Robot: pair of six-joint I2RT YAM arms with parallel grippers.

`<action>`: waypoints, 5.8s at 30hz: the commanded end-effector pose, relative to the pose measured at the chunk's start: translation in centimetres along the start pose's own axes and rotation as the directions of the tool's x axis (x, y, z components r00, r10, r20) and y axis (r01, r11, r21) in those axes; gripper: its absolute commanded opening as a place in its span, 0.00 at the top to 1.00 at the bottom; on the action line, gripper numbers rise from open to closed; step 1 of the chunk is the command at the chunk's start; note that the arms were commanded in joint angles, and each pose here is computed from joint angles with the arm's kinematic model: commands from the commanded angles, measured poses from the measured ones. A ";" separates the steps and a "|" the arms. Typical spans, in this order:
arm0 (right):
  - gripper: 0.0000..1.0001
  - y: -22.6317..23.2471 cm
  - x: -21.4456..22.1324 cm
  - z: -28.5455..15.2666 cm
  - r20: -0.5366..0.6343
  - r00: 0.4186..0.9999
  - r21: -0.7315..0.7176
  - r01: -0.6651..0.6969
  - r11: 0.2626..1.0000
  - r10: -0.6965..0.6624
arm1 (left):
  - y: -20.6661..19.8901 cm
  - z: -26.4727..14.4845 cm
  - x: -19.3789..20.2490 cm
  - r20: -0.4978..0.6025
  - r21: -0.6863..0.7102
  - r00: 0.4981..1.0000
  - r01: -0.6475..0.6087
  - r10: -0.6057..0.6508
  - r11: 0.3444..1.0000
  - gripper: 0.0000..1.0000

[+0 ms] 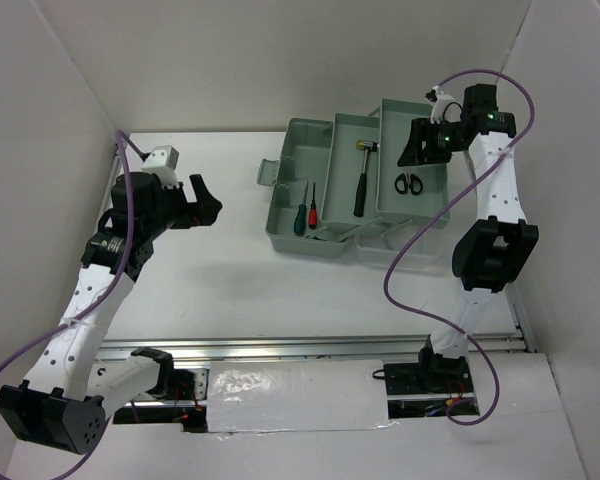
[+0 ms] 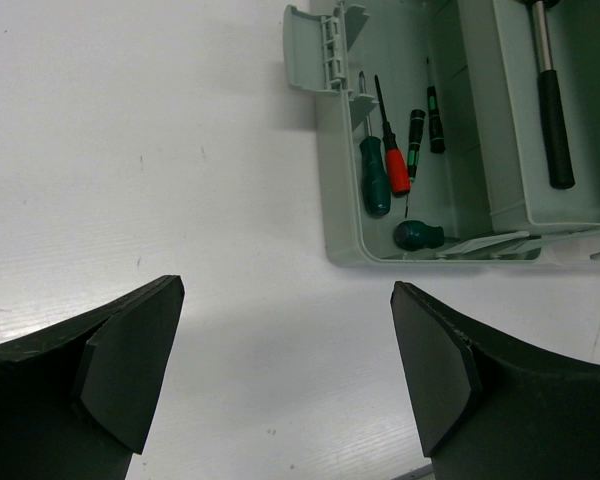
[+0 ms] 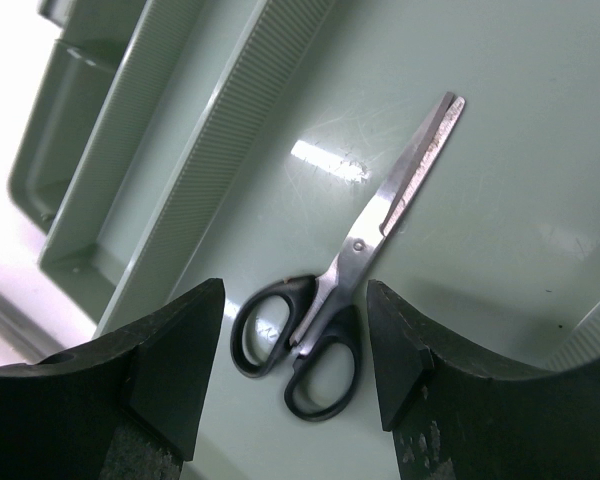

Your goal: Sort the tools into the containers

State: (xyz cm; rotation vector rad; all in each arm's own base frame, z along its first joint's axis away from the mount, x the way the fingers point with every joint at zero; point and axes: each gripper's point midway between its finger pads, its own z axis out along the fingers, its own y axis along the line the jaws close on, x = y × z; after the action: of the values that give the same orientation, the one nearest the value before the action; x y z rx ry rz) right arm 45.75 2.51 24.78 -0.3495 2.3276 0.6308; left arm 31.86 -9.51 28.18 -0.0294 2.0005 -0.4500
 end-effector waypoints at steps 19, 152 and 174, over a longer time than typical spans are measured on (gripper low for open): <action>0.25 1.5 -2.5 -13.4 0.398 0.916 0.465 -0.244 0.851 0.046 | 5.5 5.9 -2.0 -0.050 -0.267 0.997 -0.074 0.063 0.961 0.03; 1.00 13.6 -4.2 0.9 0.170 0.984 0.005 0.061 0.998 -0.061 | 4.9 20.0 1.2 -0.055 -0.079 0.973 0.219 -0.224 0.972 0.38; 1.00 13.0 -4.3 0.3 0.177 0.983 0.007 0.051 0.999 -0.052 | 6.9 18.4 3.1 -0.164 -0.119 0.933 0.304 -0.321 0.945 0.47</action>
State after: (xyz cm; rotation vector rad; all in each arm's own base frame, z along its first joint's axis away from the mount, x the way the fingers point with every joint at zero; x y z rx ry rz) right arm 43.98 11.28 26.61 -0.2116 2.3162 0.4688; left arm 49.24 -9.67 14.33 -0.3840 2.2073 -0.5447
